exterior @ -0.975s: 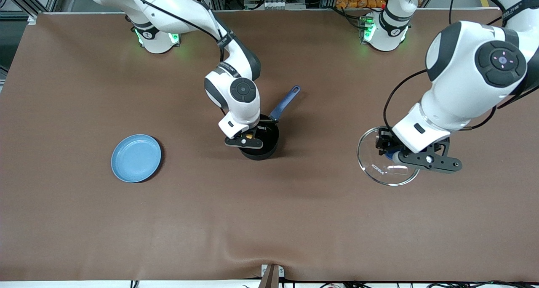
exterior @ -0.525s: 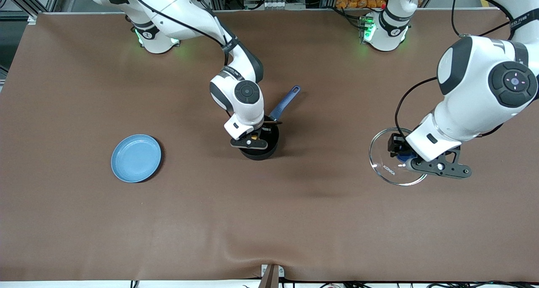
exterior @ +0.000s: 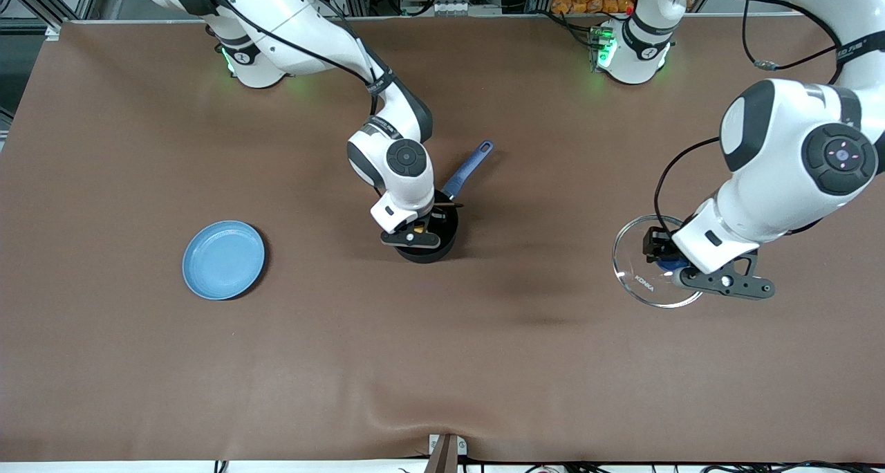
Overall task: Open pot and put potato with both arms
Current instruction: 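Lower the potato into the pot and open the right gripper, then lower the glass lid onto the table beside the pot with the left gripper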
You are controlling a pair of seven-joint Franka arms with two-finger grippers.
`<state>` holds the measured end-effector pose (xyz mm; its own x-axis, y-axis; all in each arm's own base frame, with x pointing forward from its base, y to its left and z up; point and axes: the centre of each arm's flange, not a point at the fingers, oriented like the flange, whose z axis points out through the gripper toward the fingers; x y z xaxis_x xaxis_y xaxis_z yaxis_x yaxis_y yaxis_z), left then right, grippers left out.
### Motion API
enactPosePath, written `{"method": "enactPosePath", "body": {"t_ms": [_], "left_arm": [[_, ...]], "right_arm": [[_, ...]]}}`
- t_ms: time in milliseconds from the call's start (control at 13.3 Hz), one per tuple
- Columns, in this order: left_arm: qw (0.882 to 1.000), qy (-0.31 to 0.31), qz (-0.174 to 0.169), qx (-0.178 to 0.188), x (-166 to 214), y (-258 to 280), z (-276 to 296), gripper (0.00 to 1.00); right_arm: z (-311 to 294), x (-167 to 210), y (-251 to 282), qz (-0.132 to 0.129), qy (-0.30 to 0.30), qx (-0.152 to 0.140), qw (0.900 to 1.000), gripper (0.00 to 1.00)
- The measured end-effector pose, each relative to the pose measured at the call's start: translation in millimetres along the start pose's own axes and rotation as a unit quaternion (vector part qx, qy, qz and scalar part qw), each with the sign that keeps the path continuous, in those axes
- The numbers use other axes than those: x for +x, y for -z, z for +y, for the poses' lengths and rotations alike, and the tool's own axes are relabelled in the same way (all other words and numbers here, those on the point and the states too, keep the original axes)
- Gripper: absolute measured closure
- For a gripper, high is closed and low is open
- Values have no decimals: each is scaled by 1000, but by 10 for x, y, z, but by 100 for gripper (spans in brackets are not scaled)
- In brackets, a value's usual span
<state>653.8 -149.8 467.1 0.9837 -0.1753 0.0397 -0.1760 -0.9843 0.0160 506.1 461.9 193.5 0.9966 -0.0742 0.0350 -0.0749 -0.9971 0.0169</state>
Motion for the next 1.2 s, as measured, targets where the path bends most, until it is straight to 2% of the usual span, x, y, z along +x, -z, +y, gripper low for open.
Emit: {"method": "enactPosePath", "body": {"t_ms": [225, 450, 675, 900, 1050, 1200], "left_arm": [[1000, 1, 1, 0, -46, -317, -11, 39], [1000, 6, 3, 1, -127, -663, -85, 39], [1000, 8, 3, 2, -245, -999, -331, 39], [1000, 17, -1, 4, -415, -1338, -596, 39], [1000, 22, -1, 4, -530, -1533, -678, 39], [1000, 12, 9, 5, -639, -1710, -762, 39]], "right_arm": [[-10, 58, 69, 5, -2, 3, 1000, 3], [139, 254, 455, -4, 3, -19, 1000, 2], [563, 518, 1347, -40, 17, -20, 999, 2], [1499, 784, 2433, -80, 52, -9, 995, 2], [2210, 857, 3015, -96, 72, -7, 993, 2], [2720, 828, 3431, -101, 83, -3, 991, 2]]}}
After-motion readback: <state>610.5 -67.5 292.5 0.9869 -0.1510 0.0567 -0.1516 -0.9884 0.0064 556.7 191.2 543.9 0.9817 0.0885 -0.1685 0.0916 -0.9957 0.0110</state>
